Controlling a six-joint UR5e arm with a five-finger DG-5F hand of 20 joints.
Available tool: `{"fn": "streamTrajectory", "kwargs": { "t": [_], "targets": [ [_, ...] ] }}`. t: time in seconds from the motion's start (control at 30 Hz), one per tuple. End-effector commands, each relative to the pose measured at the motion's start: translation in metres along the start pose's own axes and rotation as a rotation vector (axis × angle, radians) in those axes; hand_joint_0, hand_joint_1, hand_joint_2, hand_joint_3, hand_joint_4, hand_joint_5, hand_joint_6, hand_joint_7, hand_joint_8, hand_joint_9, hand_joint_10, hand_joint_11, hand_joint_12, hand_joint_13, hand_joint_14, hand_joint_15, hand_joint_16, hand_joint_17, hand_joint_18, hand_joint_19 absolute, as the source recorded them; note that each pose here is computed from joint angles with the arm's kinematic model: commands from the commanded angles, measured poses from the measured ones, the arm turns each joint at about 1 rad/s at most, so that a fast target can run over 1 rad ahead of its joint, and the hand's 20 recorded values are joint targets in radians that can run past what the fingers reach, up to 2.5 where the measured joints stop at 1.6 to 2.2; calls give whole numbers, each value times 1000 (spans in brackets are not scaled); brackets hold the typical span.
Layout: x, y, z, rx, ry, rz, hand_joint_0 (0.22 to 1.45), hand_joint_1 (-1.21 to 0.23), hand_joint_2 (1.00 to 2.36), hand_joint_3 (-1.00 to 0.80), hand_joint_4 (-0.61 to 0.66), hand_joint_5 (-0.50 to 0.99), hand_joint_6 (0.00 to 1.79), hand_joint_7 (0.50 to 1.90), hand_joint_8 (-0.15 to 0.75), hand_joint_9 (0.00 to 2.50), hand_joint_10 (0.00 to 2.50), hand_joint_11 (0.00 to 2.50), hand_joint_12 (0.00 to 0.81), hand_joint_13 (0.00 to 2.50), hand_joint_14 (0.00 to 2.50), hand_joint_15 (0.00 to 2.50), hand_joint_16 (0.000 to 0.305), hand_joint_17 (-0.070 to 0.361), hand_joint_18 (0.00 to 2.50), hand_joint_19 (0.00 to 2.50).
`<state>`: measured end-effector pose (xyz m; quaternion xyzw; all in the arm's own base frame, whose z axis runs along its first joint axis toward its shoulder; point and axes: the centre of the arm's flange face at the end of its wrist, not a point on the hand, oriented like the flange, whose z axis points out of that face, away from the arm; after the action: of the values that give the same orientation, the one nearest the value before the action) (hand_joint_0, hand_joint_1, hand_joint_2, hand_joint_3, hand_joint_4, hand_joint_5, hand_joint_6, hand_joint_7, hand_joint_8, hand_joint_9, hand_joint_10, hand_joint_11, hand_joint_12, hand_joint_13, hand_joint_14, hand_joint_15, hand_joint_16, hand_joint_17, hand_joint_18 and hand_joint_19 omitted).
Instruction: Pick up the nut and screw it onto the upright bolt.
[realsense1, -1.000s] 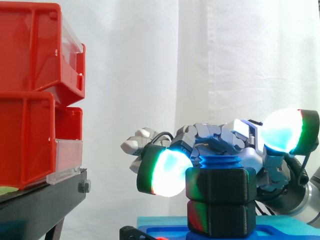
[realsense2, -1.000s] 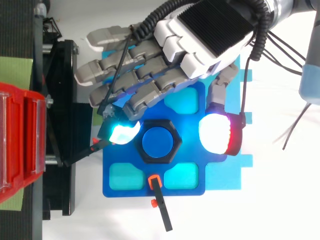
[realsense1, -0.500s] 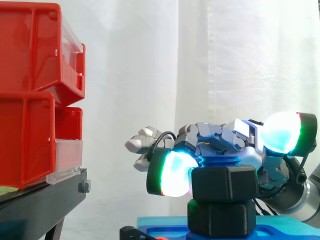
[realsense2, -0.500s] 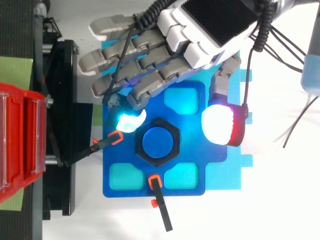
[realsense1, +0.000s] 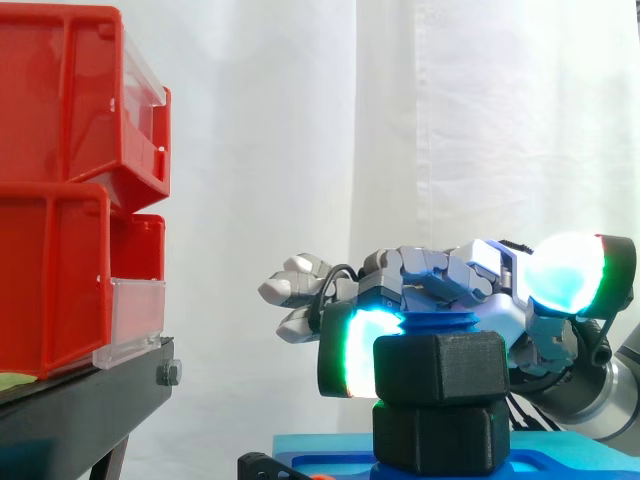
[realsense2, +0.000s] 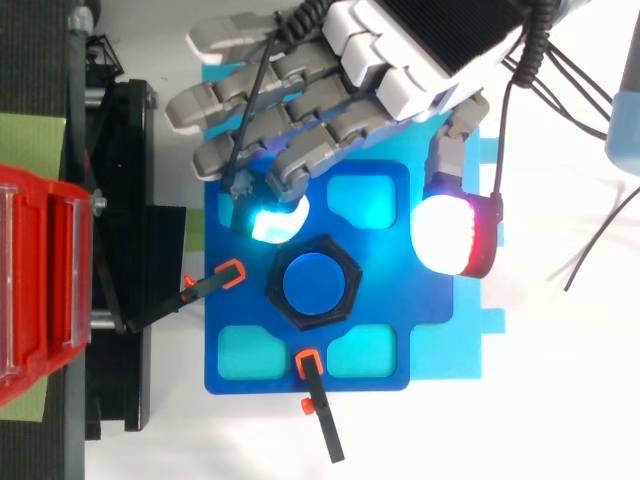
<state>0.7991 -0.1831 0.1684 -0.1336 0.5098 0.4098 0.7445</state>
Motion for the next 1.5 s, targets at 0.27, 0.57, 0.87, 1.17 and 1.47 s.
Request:
{"fn": "streamTrajectory", "kwargs": {
  "t": [0.27,0.57,0.87,1.17,1.47],
  "targets": [
    [-12,-5,-2,-15,2,-18,442,-49,1000,-500,263,-146,504,899,243,424,0,0,319,132,0,0,40,91,0,0],
    [-21,-4,15,-32,-19,-15,433,43,1000,-500,204,-174,502,697,207,286,0,0,330,0,0,0,45,102,0,0],
    [2,7,28,4,-29,41,435,78,1000,-500,190,-181,502,677,200,221,0,0,328,0,0,0,47,105,0,0],
    [13,12,28,10,-22,51,435,79,1000,-500,185,-181,502,682,200,210,0,0,330,0,0,0,47,105,0,0],
    [22,15,24,18,-14,61,435,71,1000,-500,197,-178,503,796,218,219,0,0,333,0,0,0,46,104,0,0]
  ]
}}
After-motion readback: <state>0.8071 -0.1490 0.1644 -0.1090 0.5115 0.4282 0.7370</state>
